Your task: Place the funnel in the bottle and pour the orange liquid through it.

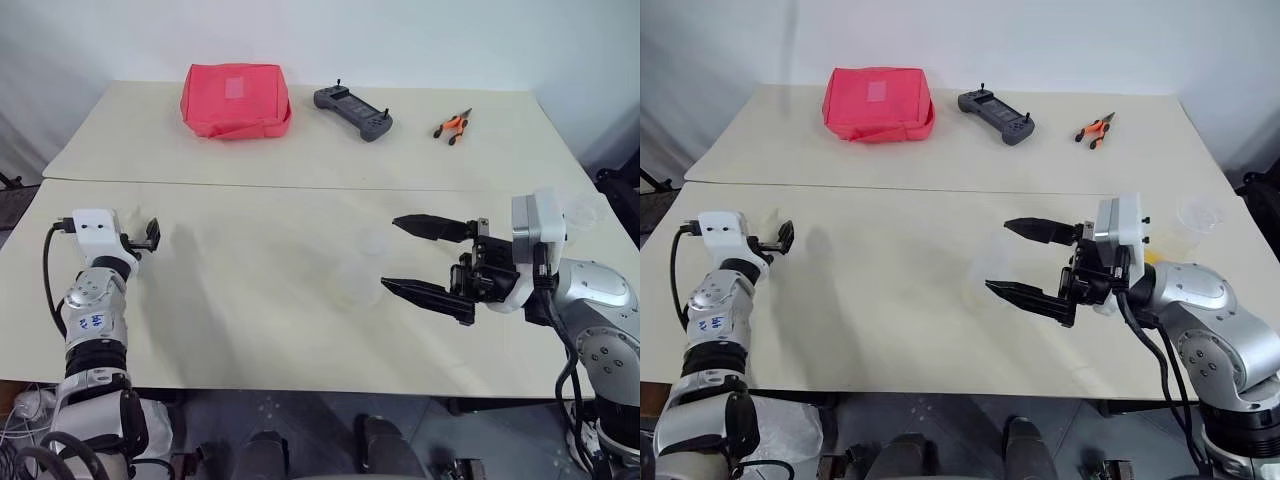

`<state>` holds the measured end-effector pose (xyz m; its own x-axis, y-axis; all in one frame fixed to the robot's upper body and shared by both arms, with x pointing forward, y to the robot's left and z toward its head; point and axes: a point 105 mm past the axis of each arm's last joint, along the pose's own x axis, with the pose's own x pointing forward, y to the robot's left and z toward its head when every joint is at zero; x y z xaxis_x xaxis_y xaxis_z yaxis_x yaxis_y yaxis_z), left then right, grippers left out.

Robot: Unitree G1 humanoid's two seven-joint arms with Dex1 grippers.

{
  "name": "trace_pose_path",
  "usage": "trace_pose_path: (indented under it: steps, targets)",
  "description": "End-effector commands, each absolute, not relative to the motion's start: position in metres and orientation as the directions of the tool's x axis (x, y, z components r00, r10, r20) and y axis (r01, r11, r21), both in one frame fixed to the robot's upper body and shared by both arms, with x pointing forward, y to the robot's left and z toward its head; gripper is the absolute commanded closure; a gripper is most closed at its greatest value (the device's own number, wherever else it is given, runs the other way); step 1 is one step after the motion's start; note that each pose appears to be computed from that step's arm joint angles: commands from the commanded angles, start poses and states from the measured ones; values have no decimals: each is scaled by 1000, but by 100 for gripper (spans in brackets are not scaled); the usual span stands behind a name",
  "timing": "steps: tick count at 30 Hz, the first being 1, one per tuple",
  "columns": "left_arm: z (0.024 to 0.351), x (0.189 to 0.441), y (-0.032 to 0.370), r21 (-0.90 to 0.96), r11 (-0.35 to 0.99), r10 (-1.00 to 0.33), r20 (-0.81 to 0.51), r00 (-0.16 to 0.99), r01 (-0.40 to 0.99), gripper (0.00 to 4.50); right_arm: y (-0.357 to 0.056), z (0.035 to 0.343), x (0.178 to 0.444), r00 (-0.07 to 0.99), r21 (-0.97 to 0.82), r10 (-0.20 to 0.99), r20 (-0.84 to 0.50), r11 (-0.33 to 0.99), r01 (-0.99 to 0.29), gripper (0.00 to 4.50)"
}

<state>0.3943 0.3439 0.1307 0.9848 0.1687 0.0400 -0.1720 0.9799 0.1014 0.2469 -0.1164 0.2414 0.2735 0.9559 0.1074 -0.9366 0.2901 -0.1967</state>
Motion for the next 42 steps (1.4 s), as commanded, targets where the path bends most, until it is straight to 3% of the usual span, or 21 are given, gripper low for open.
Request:
trace_pose_path:
  steps: [1,14,21,27,34,38,42]
  targets:
    - [147,397,350,103,973,197,97,976,-207,44,-118,255,247,273,-250,953,132,298,-921,0]
    - [164,382,359,71,988,132,94,987,-139,446,-110,271,252,319,-278,938,137,346,-896,0]
    - [192,368,345,101,995,-8,107,994,-3,446,-114,274,256,352,-288,926,138,377,-880,0]
    - [232,362,291,184,940,-315,149,937,287,446,-126,274,258,389,-295,912,129,410,-863,0]
    - [264,356,229,331,739,-649,121,751,586,446,-145,266,254,432,-282,898,87,438,-854,0]
    - [273,348,186,413,506,-841,39,540,757,446,-159,256,247,467,-262,882,63,466,-845,0]
    - [281,345,151,456,291,-938,-36,344,841,446,-169,239,238,506,-233,862,22,497,-836,0]
